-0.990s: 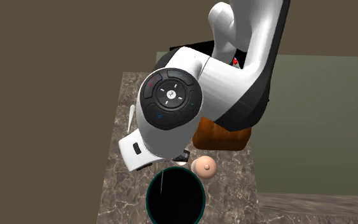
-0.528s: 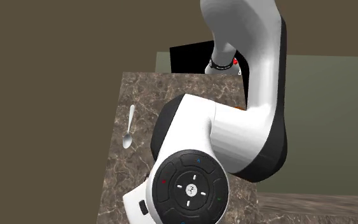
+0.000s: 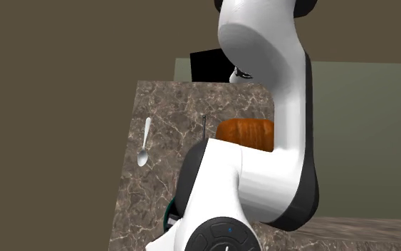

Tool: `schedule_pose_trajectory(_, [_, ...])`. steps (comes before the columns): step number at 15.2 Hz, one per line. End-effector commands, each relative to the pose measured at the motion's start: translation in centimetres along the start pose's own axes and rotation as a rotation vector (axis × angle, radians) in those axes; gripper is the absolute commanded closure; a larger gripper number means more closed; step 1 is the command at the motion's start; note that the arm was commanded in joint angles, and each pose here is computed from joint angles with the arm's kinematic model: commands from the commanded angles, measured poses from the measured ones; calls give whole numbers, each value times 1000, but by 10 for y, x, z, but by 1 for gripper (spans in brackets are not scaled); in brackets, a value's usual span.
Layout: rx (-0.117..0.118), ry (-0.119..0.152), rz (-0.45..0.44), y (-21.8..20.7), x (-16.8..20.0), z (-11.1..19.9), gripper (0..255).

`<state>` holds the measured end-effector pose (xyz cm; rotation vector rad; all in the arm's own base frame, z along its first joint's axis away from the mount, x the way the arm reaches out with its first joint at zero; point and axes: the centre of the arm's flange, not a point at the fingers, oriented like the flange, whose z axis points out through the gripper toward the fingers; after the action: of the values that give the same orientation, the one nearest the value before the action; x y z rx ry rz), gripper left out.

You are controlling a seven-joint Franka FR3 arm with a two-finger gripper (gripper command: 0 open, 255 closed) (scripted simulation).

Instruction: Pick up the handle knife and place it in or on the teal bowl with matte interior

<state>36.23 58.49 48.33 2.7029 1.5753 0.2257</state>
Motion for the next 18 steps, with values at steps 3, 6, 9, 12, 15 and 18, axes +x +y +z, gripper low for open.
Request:
schedule_pose_trajectory(3, [0,1,0,-1,-2,22,255])
schedule_pose_trajectory(6, [0,1,0,-2,-4,38,255])
schedule_pose_trajectory(9, [0,1,0,-3,-6,51,255])
schedule_pose_trajectory(12, [0,1,0,-3,-6,51,255])
schedule_pose_trajectory(15, [0,1,0,-3,-6,51,255])
schedule_pose_trajectory(18, [0,1,0,-3,-6,51,0])
